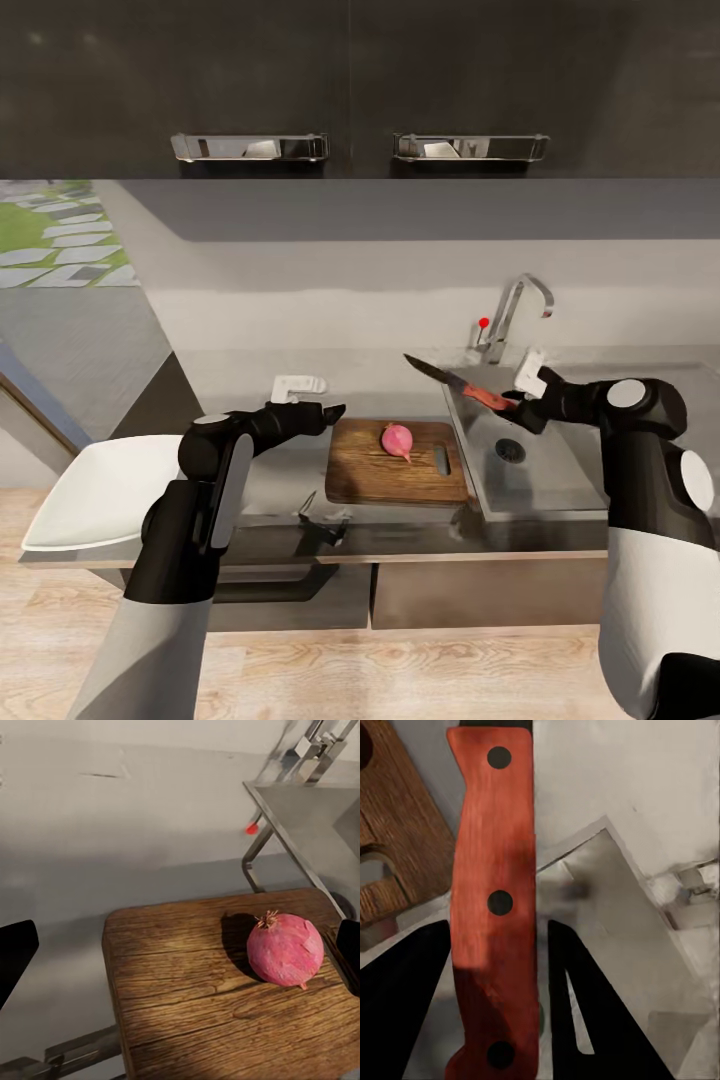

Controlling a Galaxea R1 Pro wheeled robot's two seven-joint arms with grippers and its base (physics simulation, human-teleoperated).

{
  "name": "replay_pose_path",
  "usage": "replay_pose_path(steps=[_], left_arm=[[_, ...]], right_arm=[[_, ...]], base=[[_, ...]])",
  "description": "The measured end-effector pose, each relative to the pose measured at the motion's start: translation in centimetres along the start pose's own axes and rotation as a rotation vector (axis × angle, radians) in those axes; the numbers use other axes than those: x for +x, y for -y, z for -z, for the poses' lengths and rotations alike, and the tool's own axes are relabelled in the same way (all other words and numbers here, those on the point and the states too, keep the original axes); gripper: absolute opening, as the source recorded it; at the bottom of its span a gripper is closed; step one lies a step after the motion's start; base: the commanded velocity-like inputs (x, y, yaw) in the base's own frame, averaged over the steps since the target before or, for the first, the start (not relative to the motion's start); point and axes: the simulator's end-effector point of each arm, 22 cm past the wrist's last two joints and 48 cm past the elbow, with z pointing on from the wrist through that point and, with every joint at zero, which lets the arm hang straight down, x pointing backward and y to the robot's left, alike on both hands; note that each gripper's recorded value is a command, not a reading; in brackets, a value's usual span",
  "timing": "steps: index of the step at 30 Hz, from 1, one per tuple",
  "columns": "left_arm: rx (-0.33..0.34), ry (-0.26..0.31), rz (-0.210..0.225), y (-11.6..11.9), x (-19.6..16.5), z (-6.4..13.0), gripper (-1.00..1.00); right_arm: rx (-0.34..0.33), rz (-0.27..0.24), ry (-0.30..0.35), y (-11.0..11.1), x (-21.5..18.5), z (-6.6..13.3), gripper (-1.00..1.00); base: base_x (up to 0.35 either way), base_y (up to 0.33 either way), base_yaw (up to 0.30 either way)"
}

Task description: In the kitchen, take the Vidalia onion out of the sink, dice it on the chopping board with the paring knife, put the diced onion into the bowl on the countertop, then place both the paring knife and the chopping board into the sink.

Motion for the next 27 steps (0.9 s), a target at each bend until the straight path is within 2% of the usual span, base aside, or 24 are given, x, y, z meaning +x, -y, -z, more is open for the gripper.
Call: replay_pose_path(steps=[2,4,6,7,13,27], left_arm=[[0.0,0.0,0.0,0.0,0.0,0.0,1.0],[-0.001,0.0,0.0,0.0,0.0,0.0,1.0],[0.0,0.0,-0.001,0.0,0.0,0.0,1.0],[0.0,0.0,-0.001,0.0,0.0,0.0,1.0],[0.0,0.0,-0.001,0.0,0.0,0.0,1.0],[-0.003,0.002,-0.002,-0.1,-0.1,0.1,1.0]], right_arm=[[0.036,0.032,0.006,0.7,-0.4,-0.1,-1.0],[0.108,0.064,0.013,2.2,-0.8,0.0,-1.0],[0.205,0.101,0.028,4.3,-1.4,0.3,-1.0],[0.265,0.148,0.053,5.5,-2.2,0.6,-1.0],[0.297,0.197,0.08,6.1,-2.9,0.8,-1.0],[0.313,0.205,0.075,6.4,-2.9,0.9,-1.0]], base=[[0.0,0.0,0.0],[0.0,0.0,0.0],[0.0,0.0,0.0],[0.0,0.0,0.0],[-0.016,0.0,0.0],[-0.199,0.0,0.0]])
